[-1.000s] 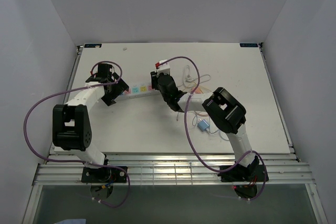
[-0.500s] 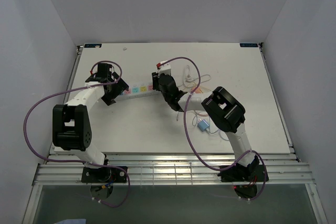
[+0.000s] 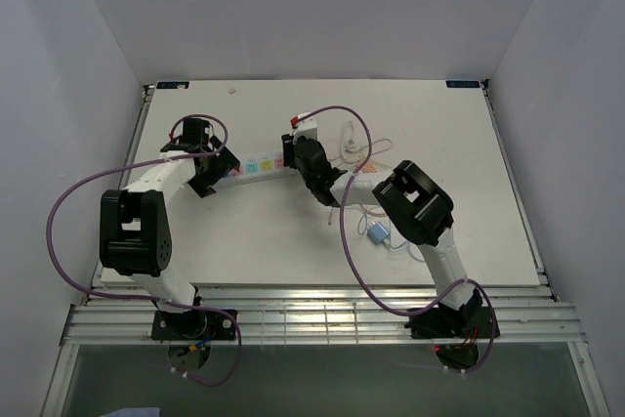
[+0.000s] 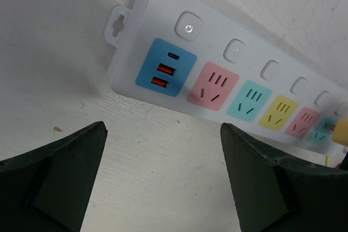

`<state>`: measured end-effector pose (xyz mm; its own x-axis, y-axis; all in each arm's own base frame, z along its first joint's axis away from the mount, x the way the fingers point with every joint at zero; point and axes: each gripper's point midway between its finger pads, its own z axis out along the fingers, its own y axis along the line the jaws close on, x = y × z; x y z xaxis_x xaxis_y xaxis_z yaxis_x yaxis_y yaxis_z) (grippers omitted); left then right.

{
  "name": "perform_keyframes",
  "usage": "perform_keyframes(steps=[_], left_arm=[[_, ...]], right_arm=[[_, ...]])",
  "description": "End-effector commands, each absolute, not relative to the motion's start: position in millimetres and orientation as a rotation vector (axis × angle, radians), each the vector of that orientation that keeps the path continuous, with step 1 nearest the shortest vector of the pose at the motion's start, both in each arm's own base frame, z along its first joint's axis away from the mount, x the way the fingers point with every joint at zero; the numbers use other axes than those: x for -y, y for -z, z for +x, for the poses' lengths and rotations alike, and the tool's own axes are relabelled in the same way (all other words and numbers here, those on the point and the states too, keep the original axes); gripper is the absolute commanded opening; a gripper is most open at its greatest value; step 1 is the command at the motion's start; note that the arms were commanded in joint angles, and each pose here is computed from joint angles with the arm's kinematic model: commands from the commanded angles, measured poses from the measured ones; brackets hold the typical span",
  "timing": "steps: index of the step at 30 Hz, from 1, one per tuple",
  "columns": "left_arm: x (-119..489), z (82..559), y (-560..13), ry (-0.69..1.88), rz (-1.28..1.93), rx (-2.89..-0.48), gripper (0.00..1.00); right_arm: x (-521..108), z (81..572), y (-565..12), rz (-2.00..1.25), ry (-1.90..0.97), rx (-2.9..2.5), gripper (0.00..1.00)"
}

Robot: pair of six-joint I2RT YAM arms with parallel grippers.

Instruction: Insert the plug

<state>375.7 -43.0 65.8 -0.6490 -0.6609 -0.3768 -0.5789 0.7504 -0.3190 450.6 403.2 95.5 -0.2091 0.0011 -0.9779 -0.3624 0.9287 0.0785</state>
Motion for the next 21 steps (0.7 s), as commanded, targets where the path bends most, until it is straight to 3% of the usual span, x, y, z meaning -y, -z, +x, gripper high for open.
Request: perform_keyframes(steps=[1, 21], left_arm=[[39.8, 388.5, -84.0, 0.244, -0.918, -2.415, 0.98], [40.0, 386.4, -82.4, 0.247, -0.922, -2.421, 0.98]], right_arm=[[-409.6, 456.1, -98.5, -0.262, -0.356, -1.741, 0.08], [-406.3, 441.0, -86.6, -0.309, -0.292, -1.804, 0.08]])
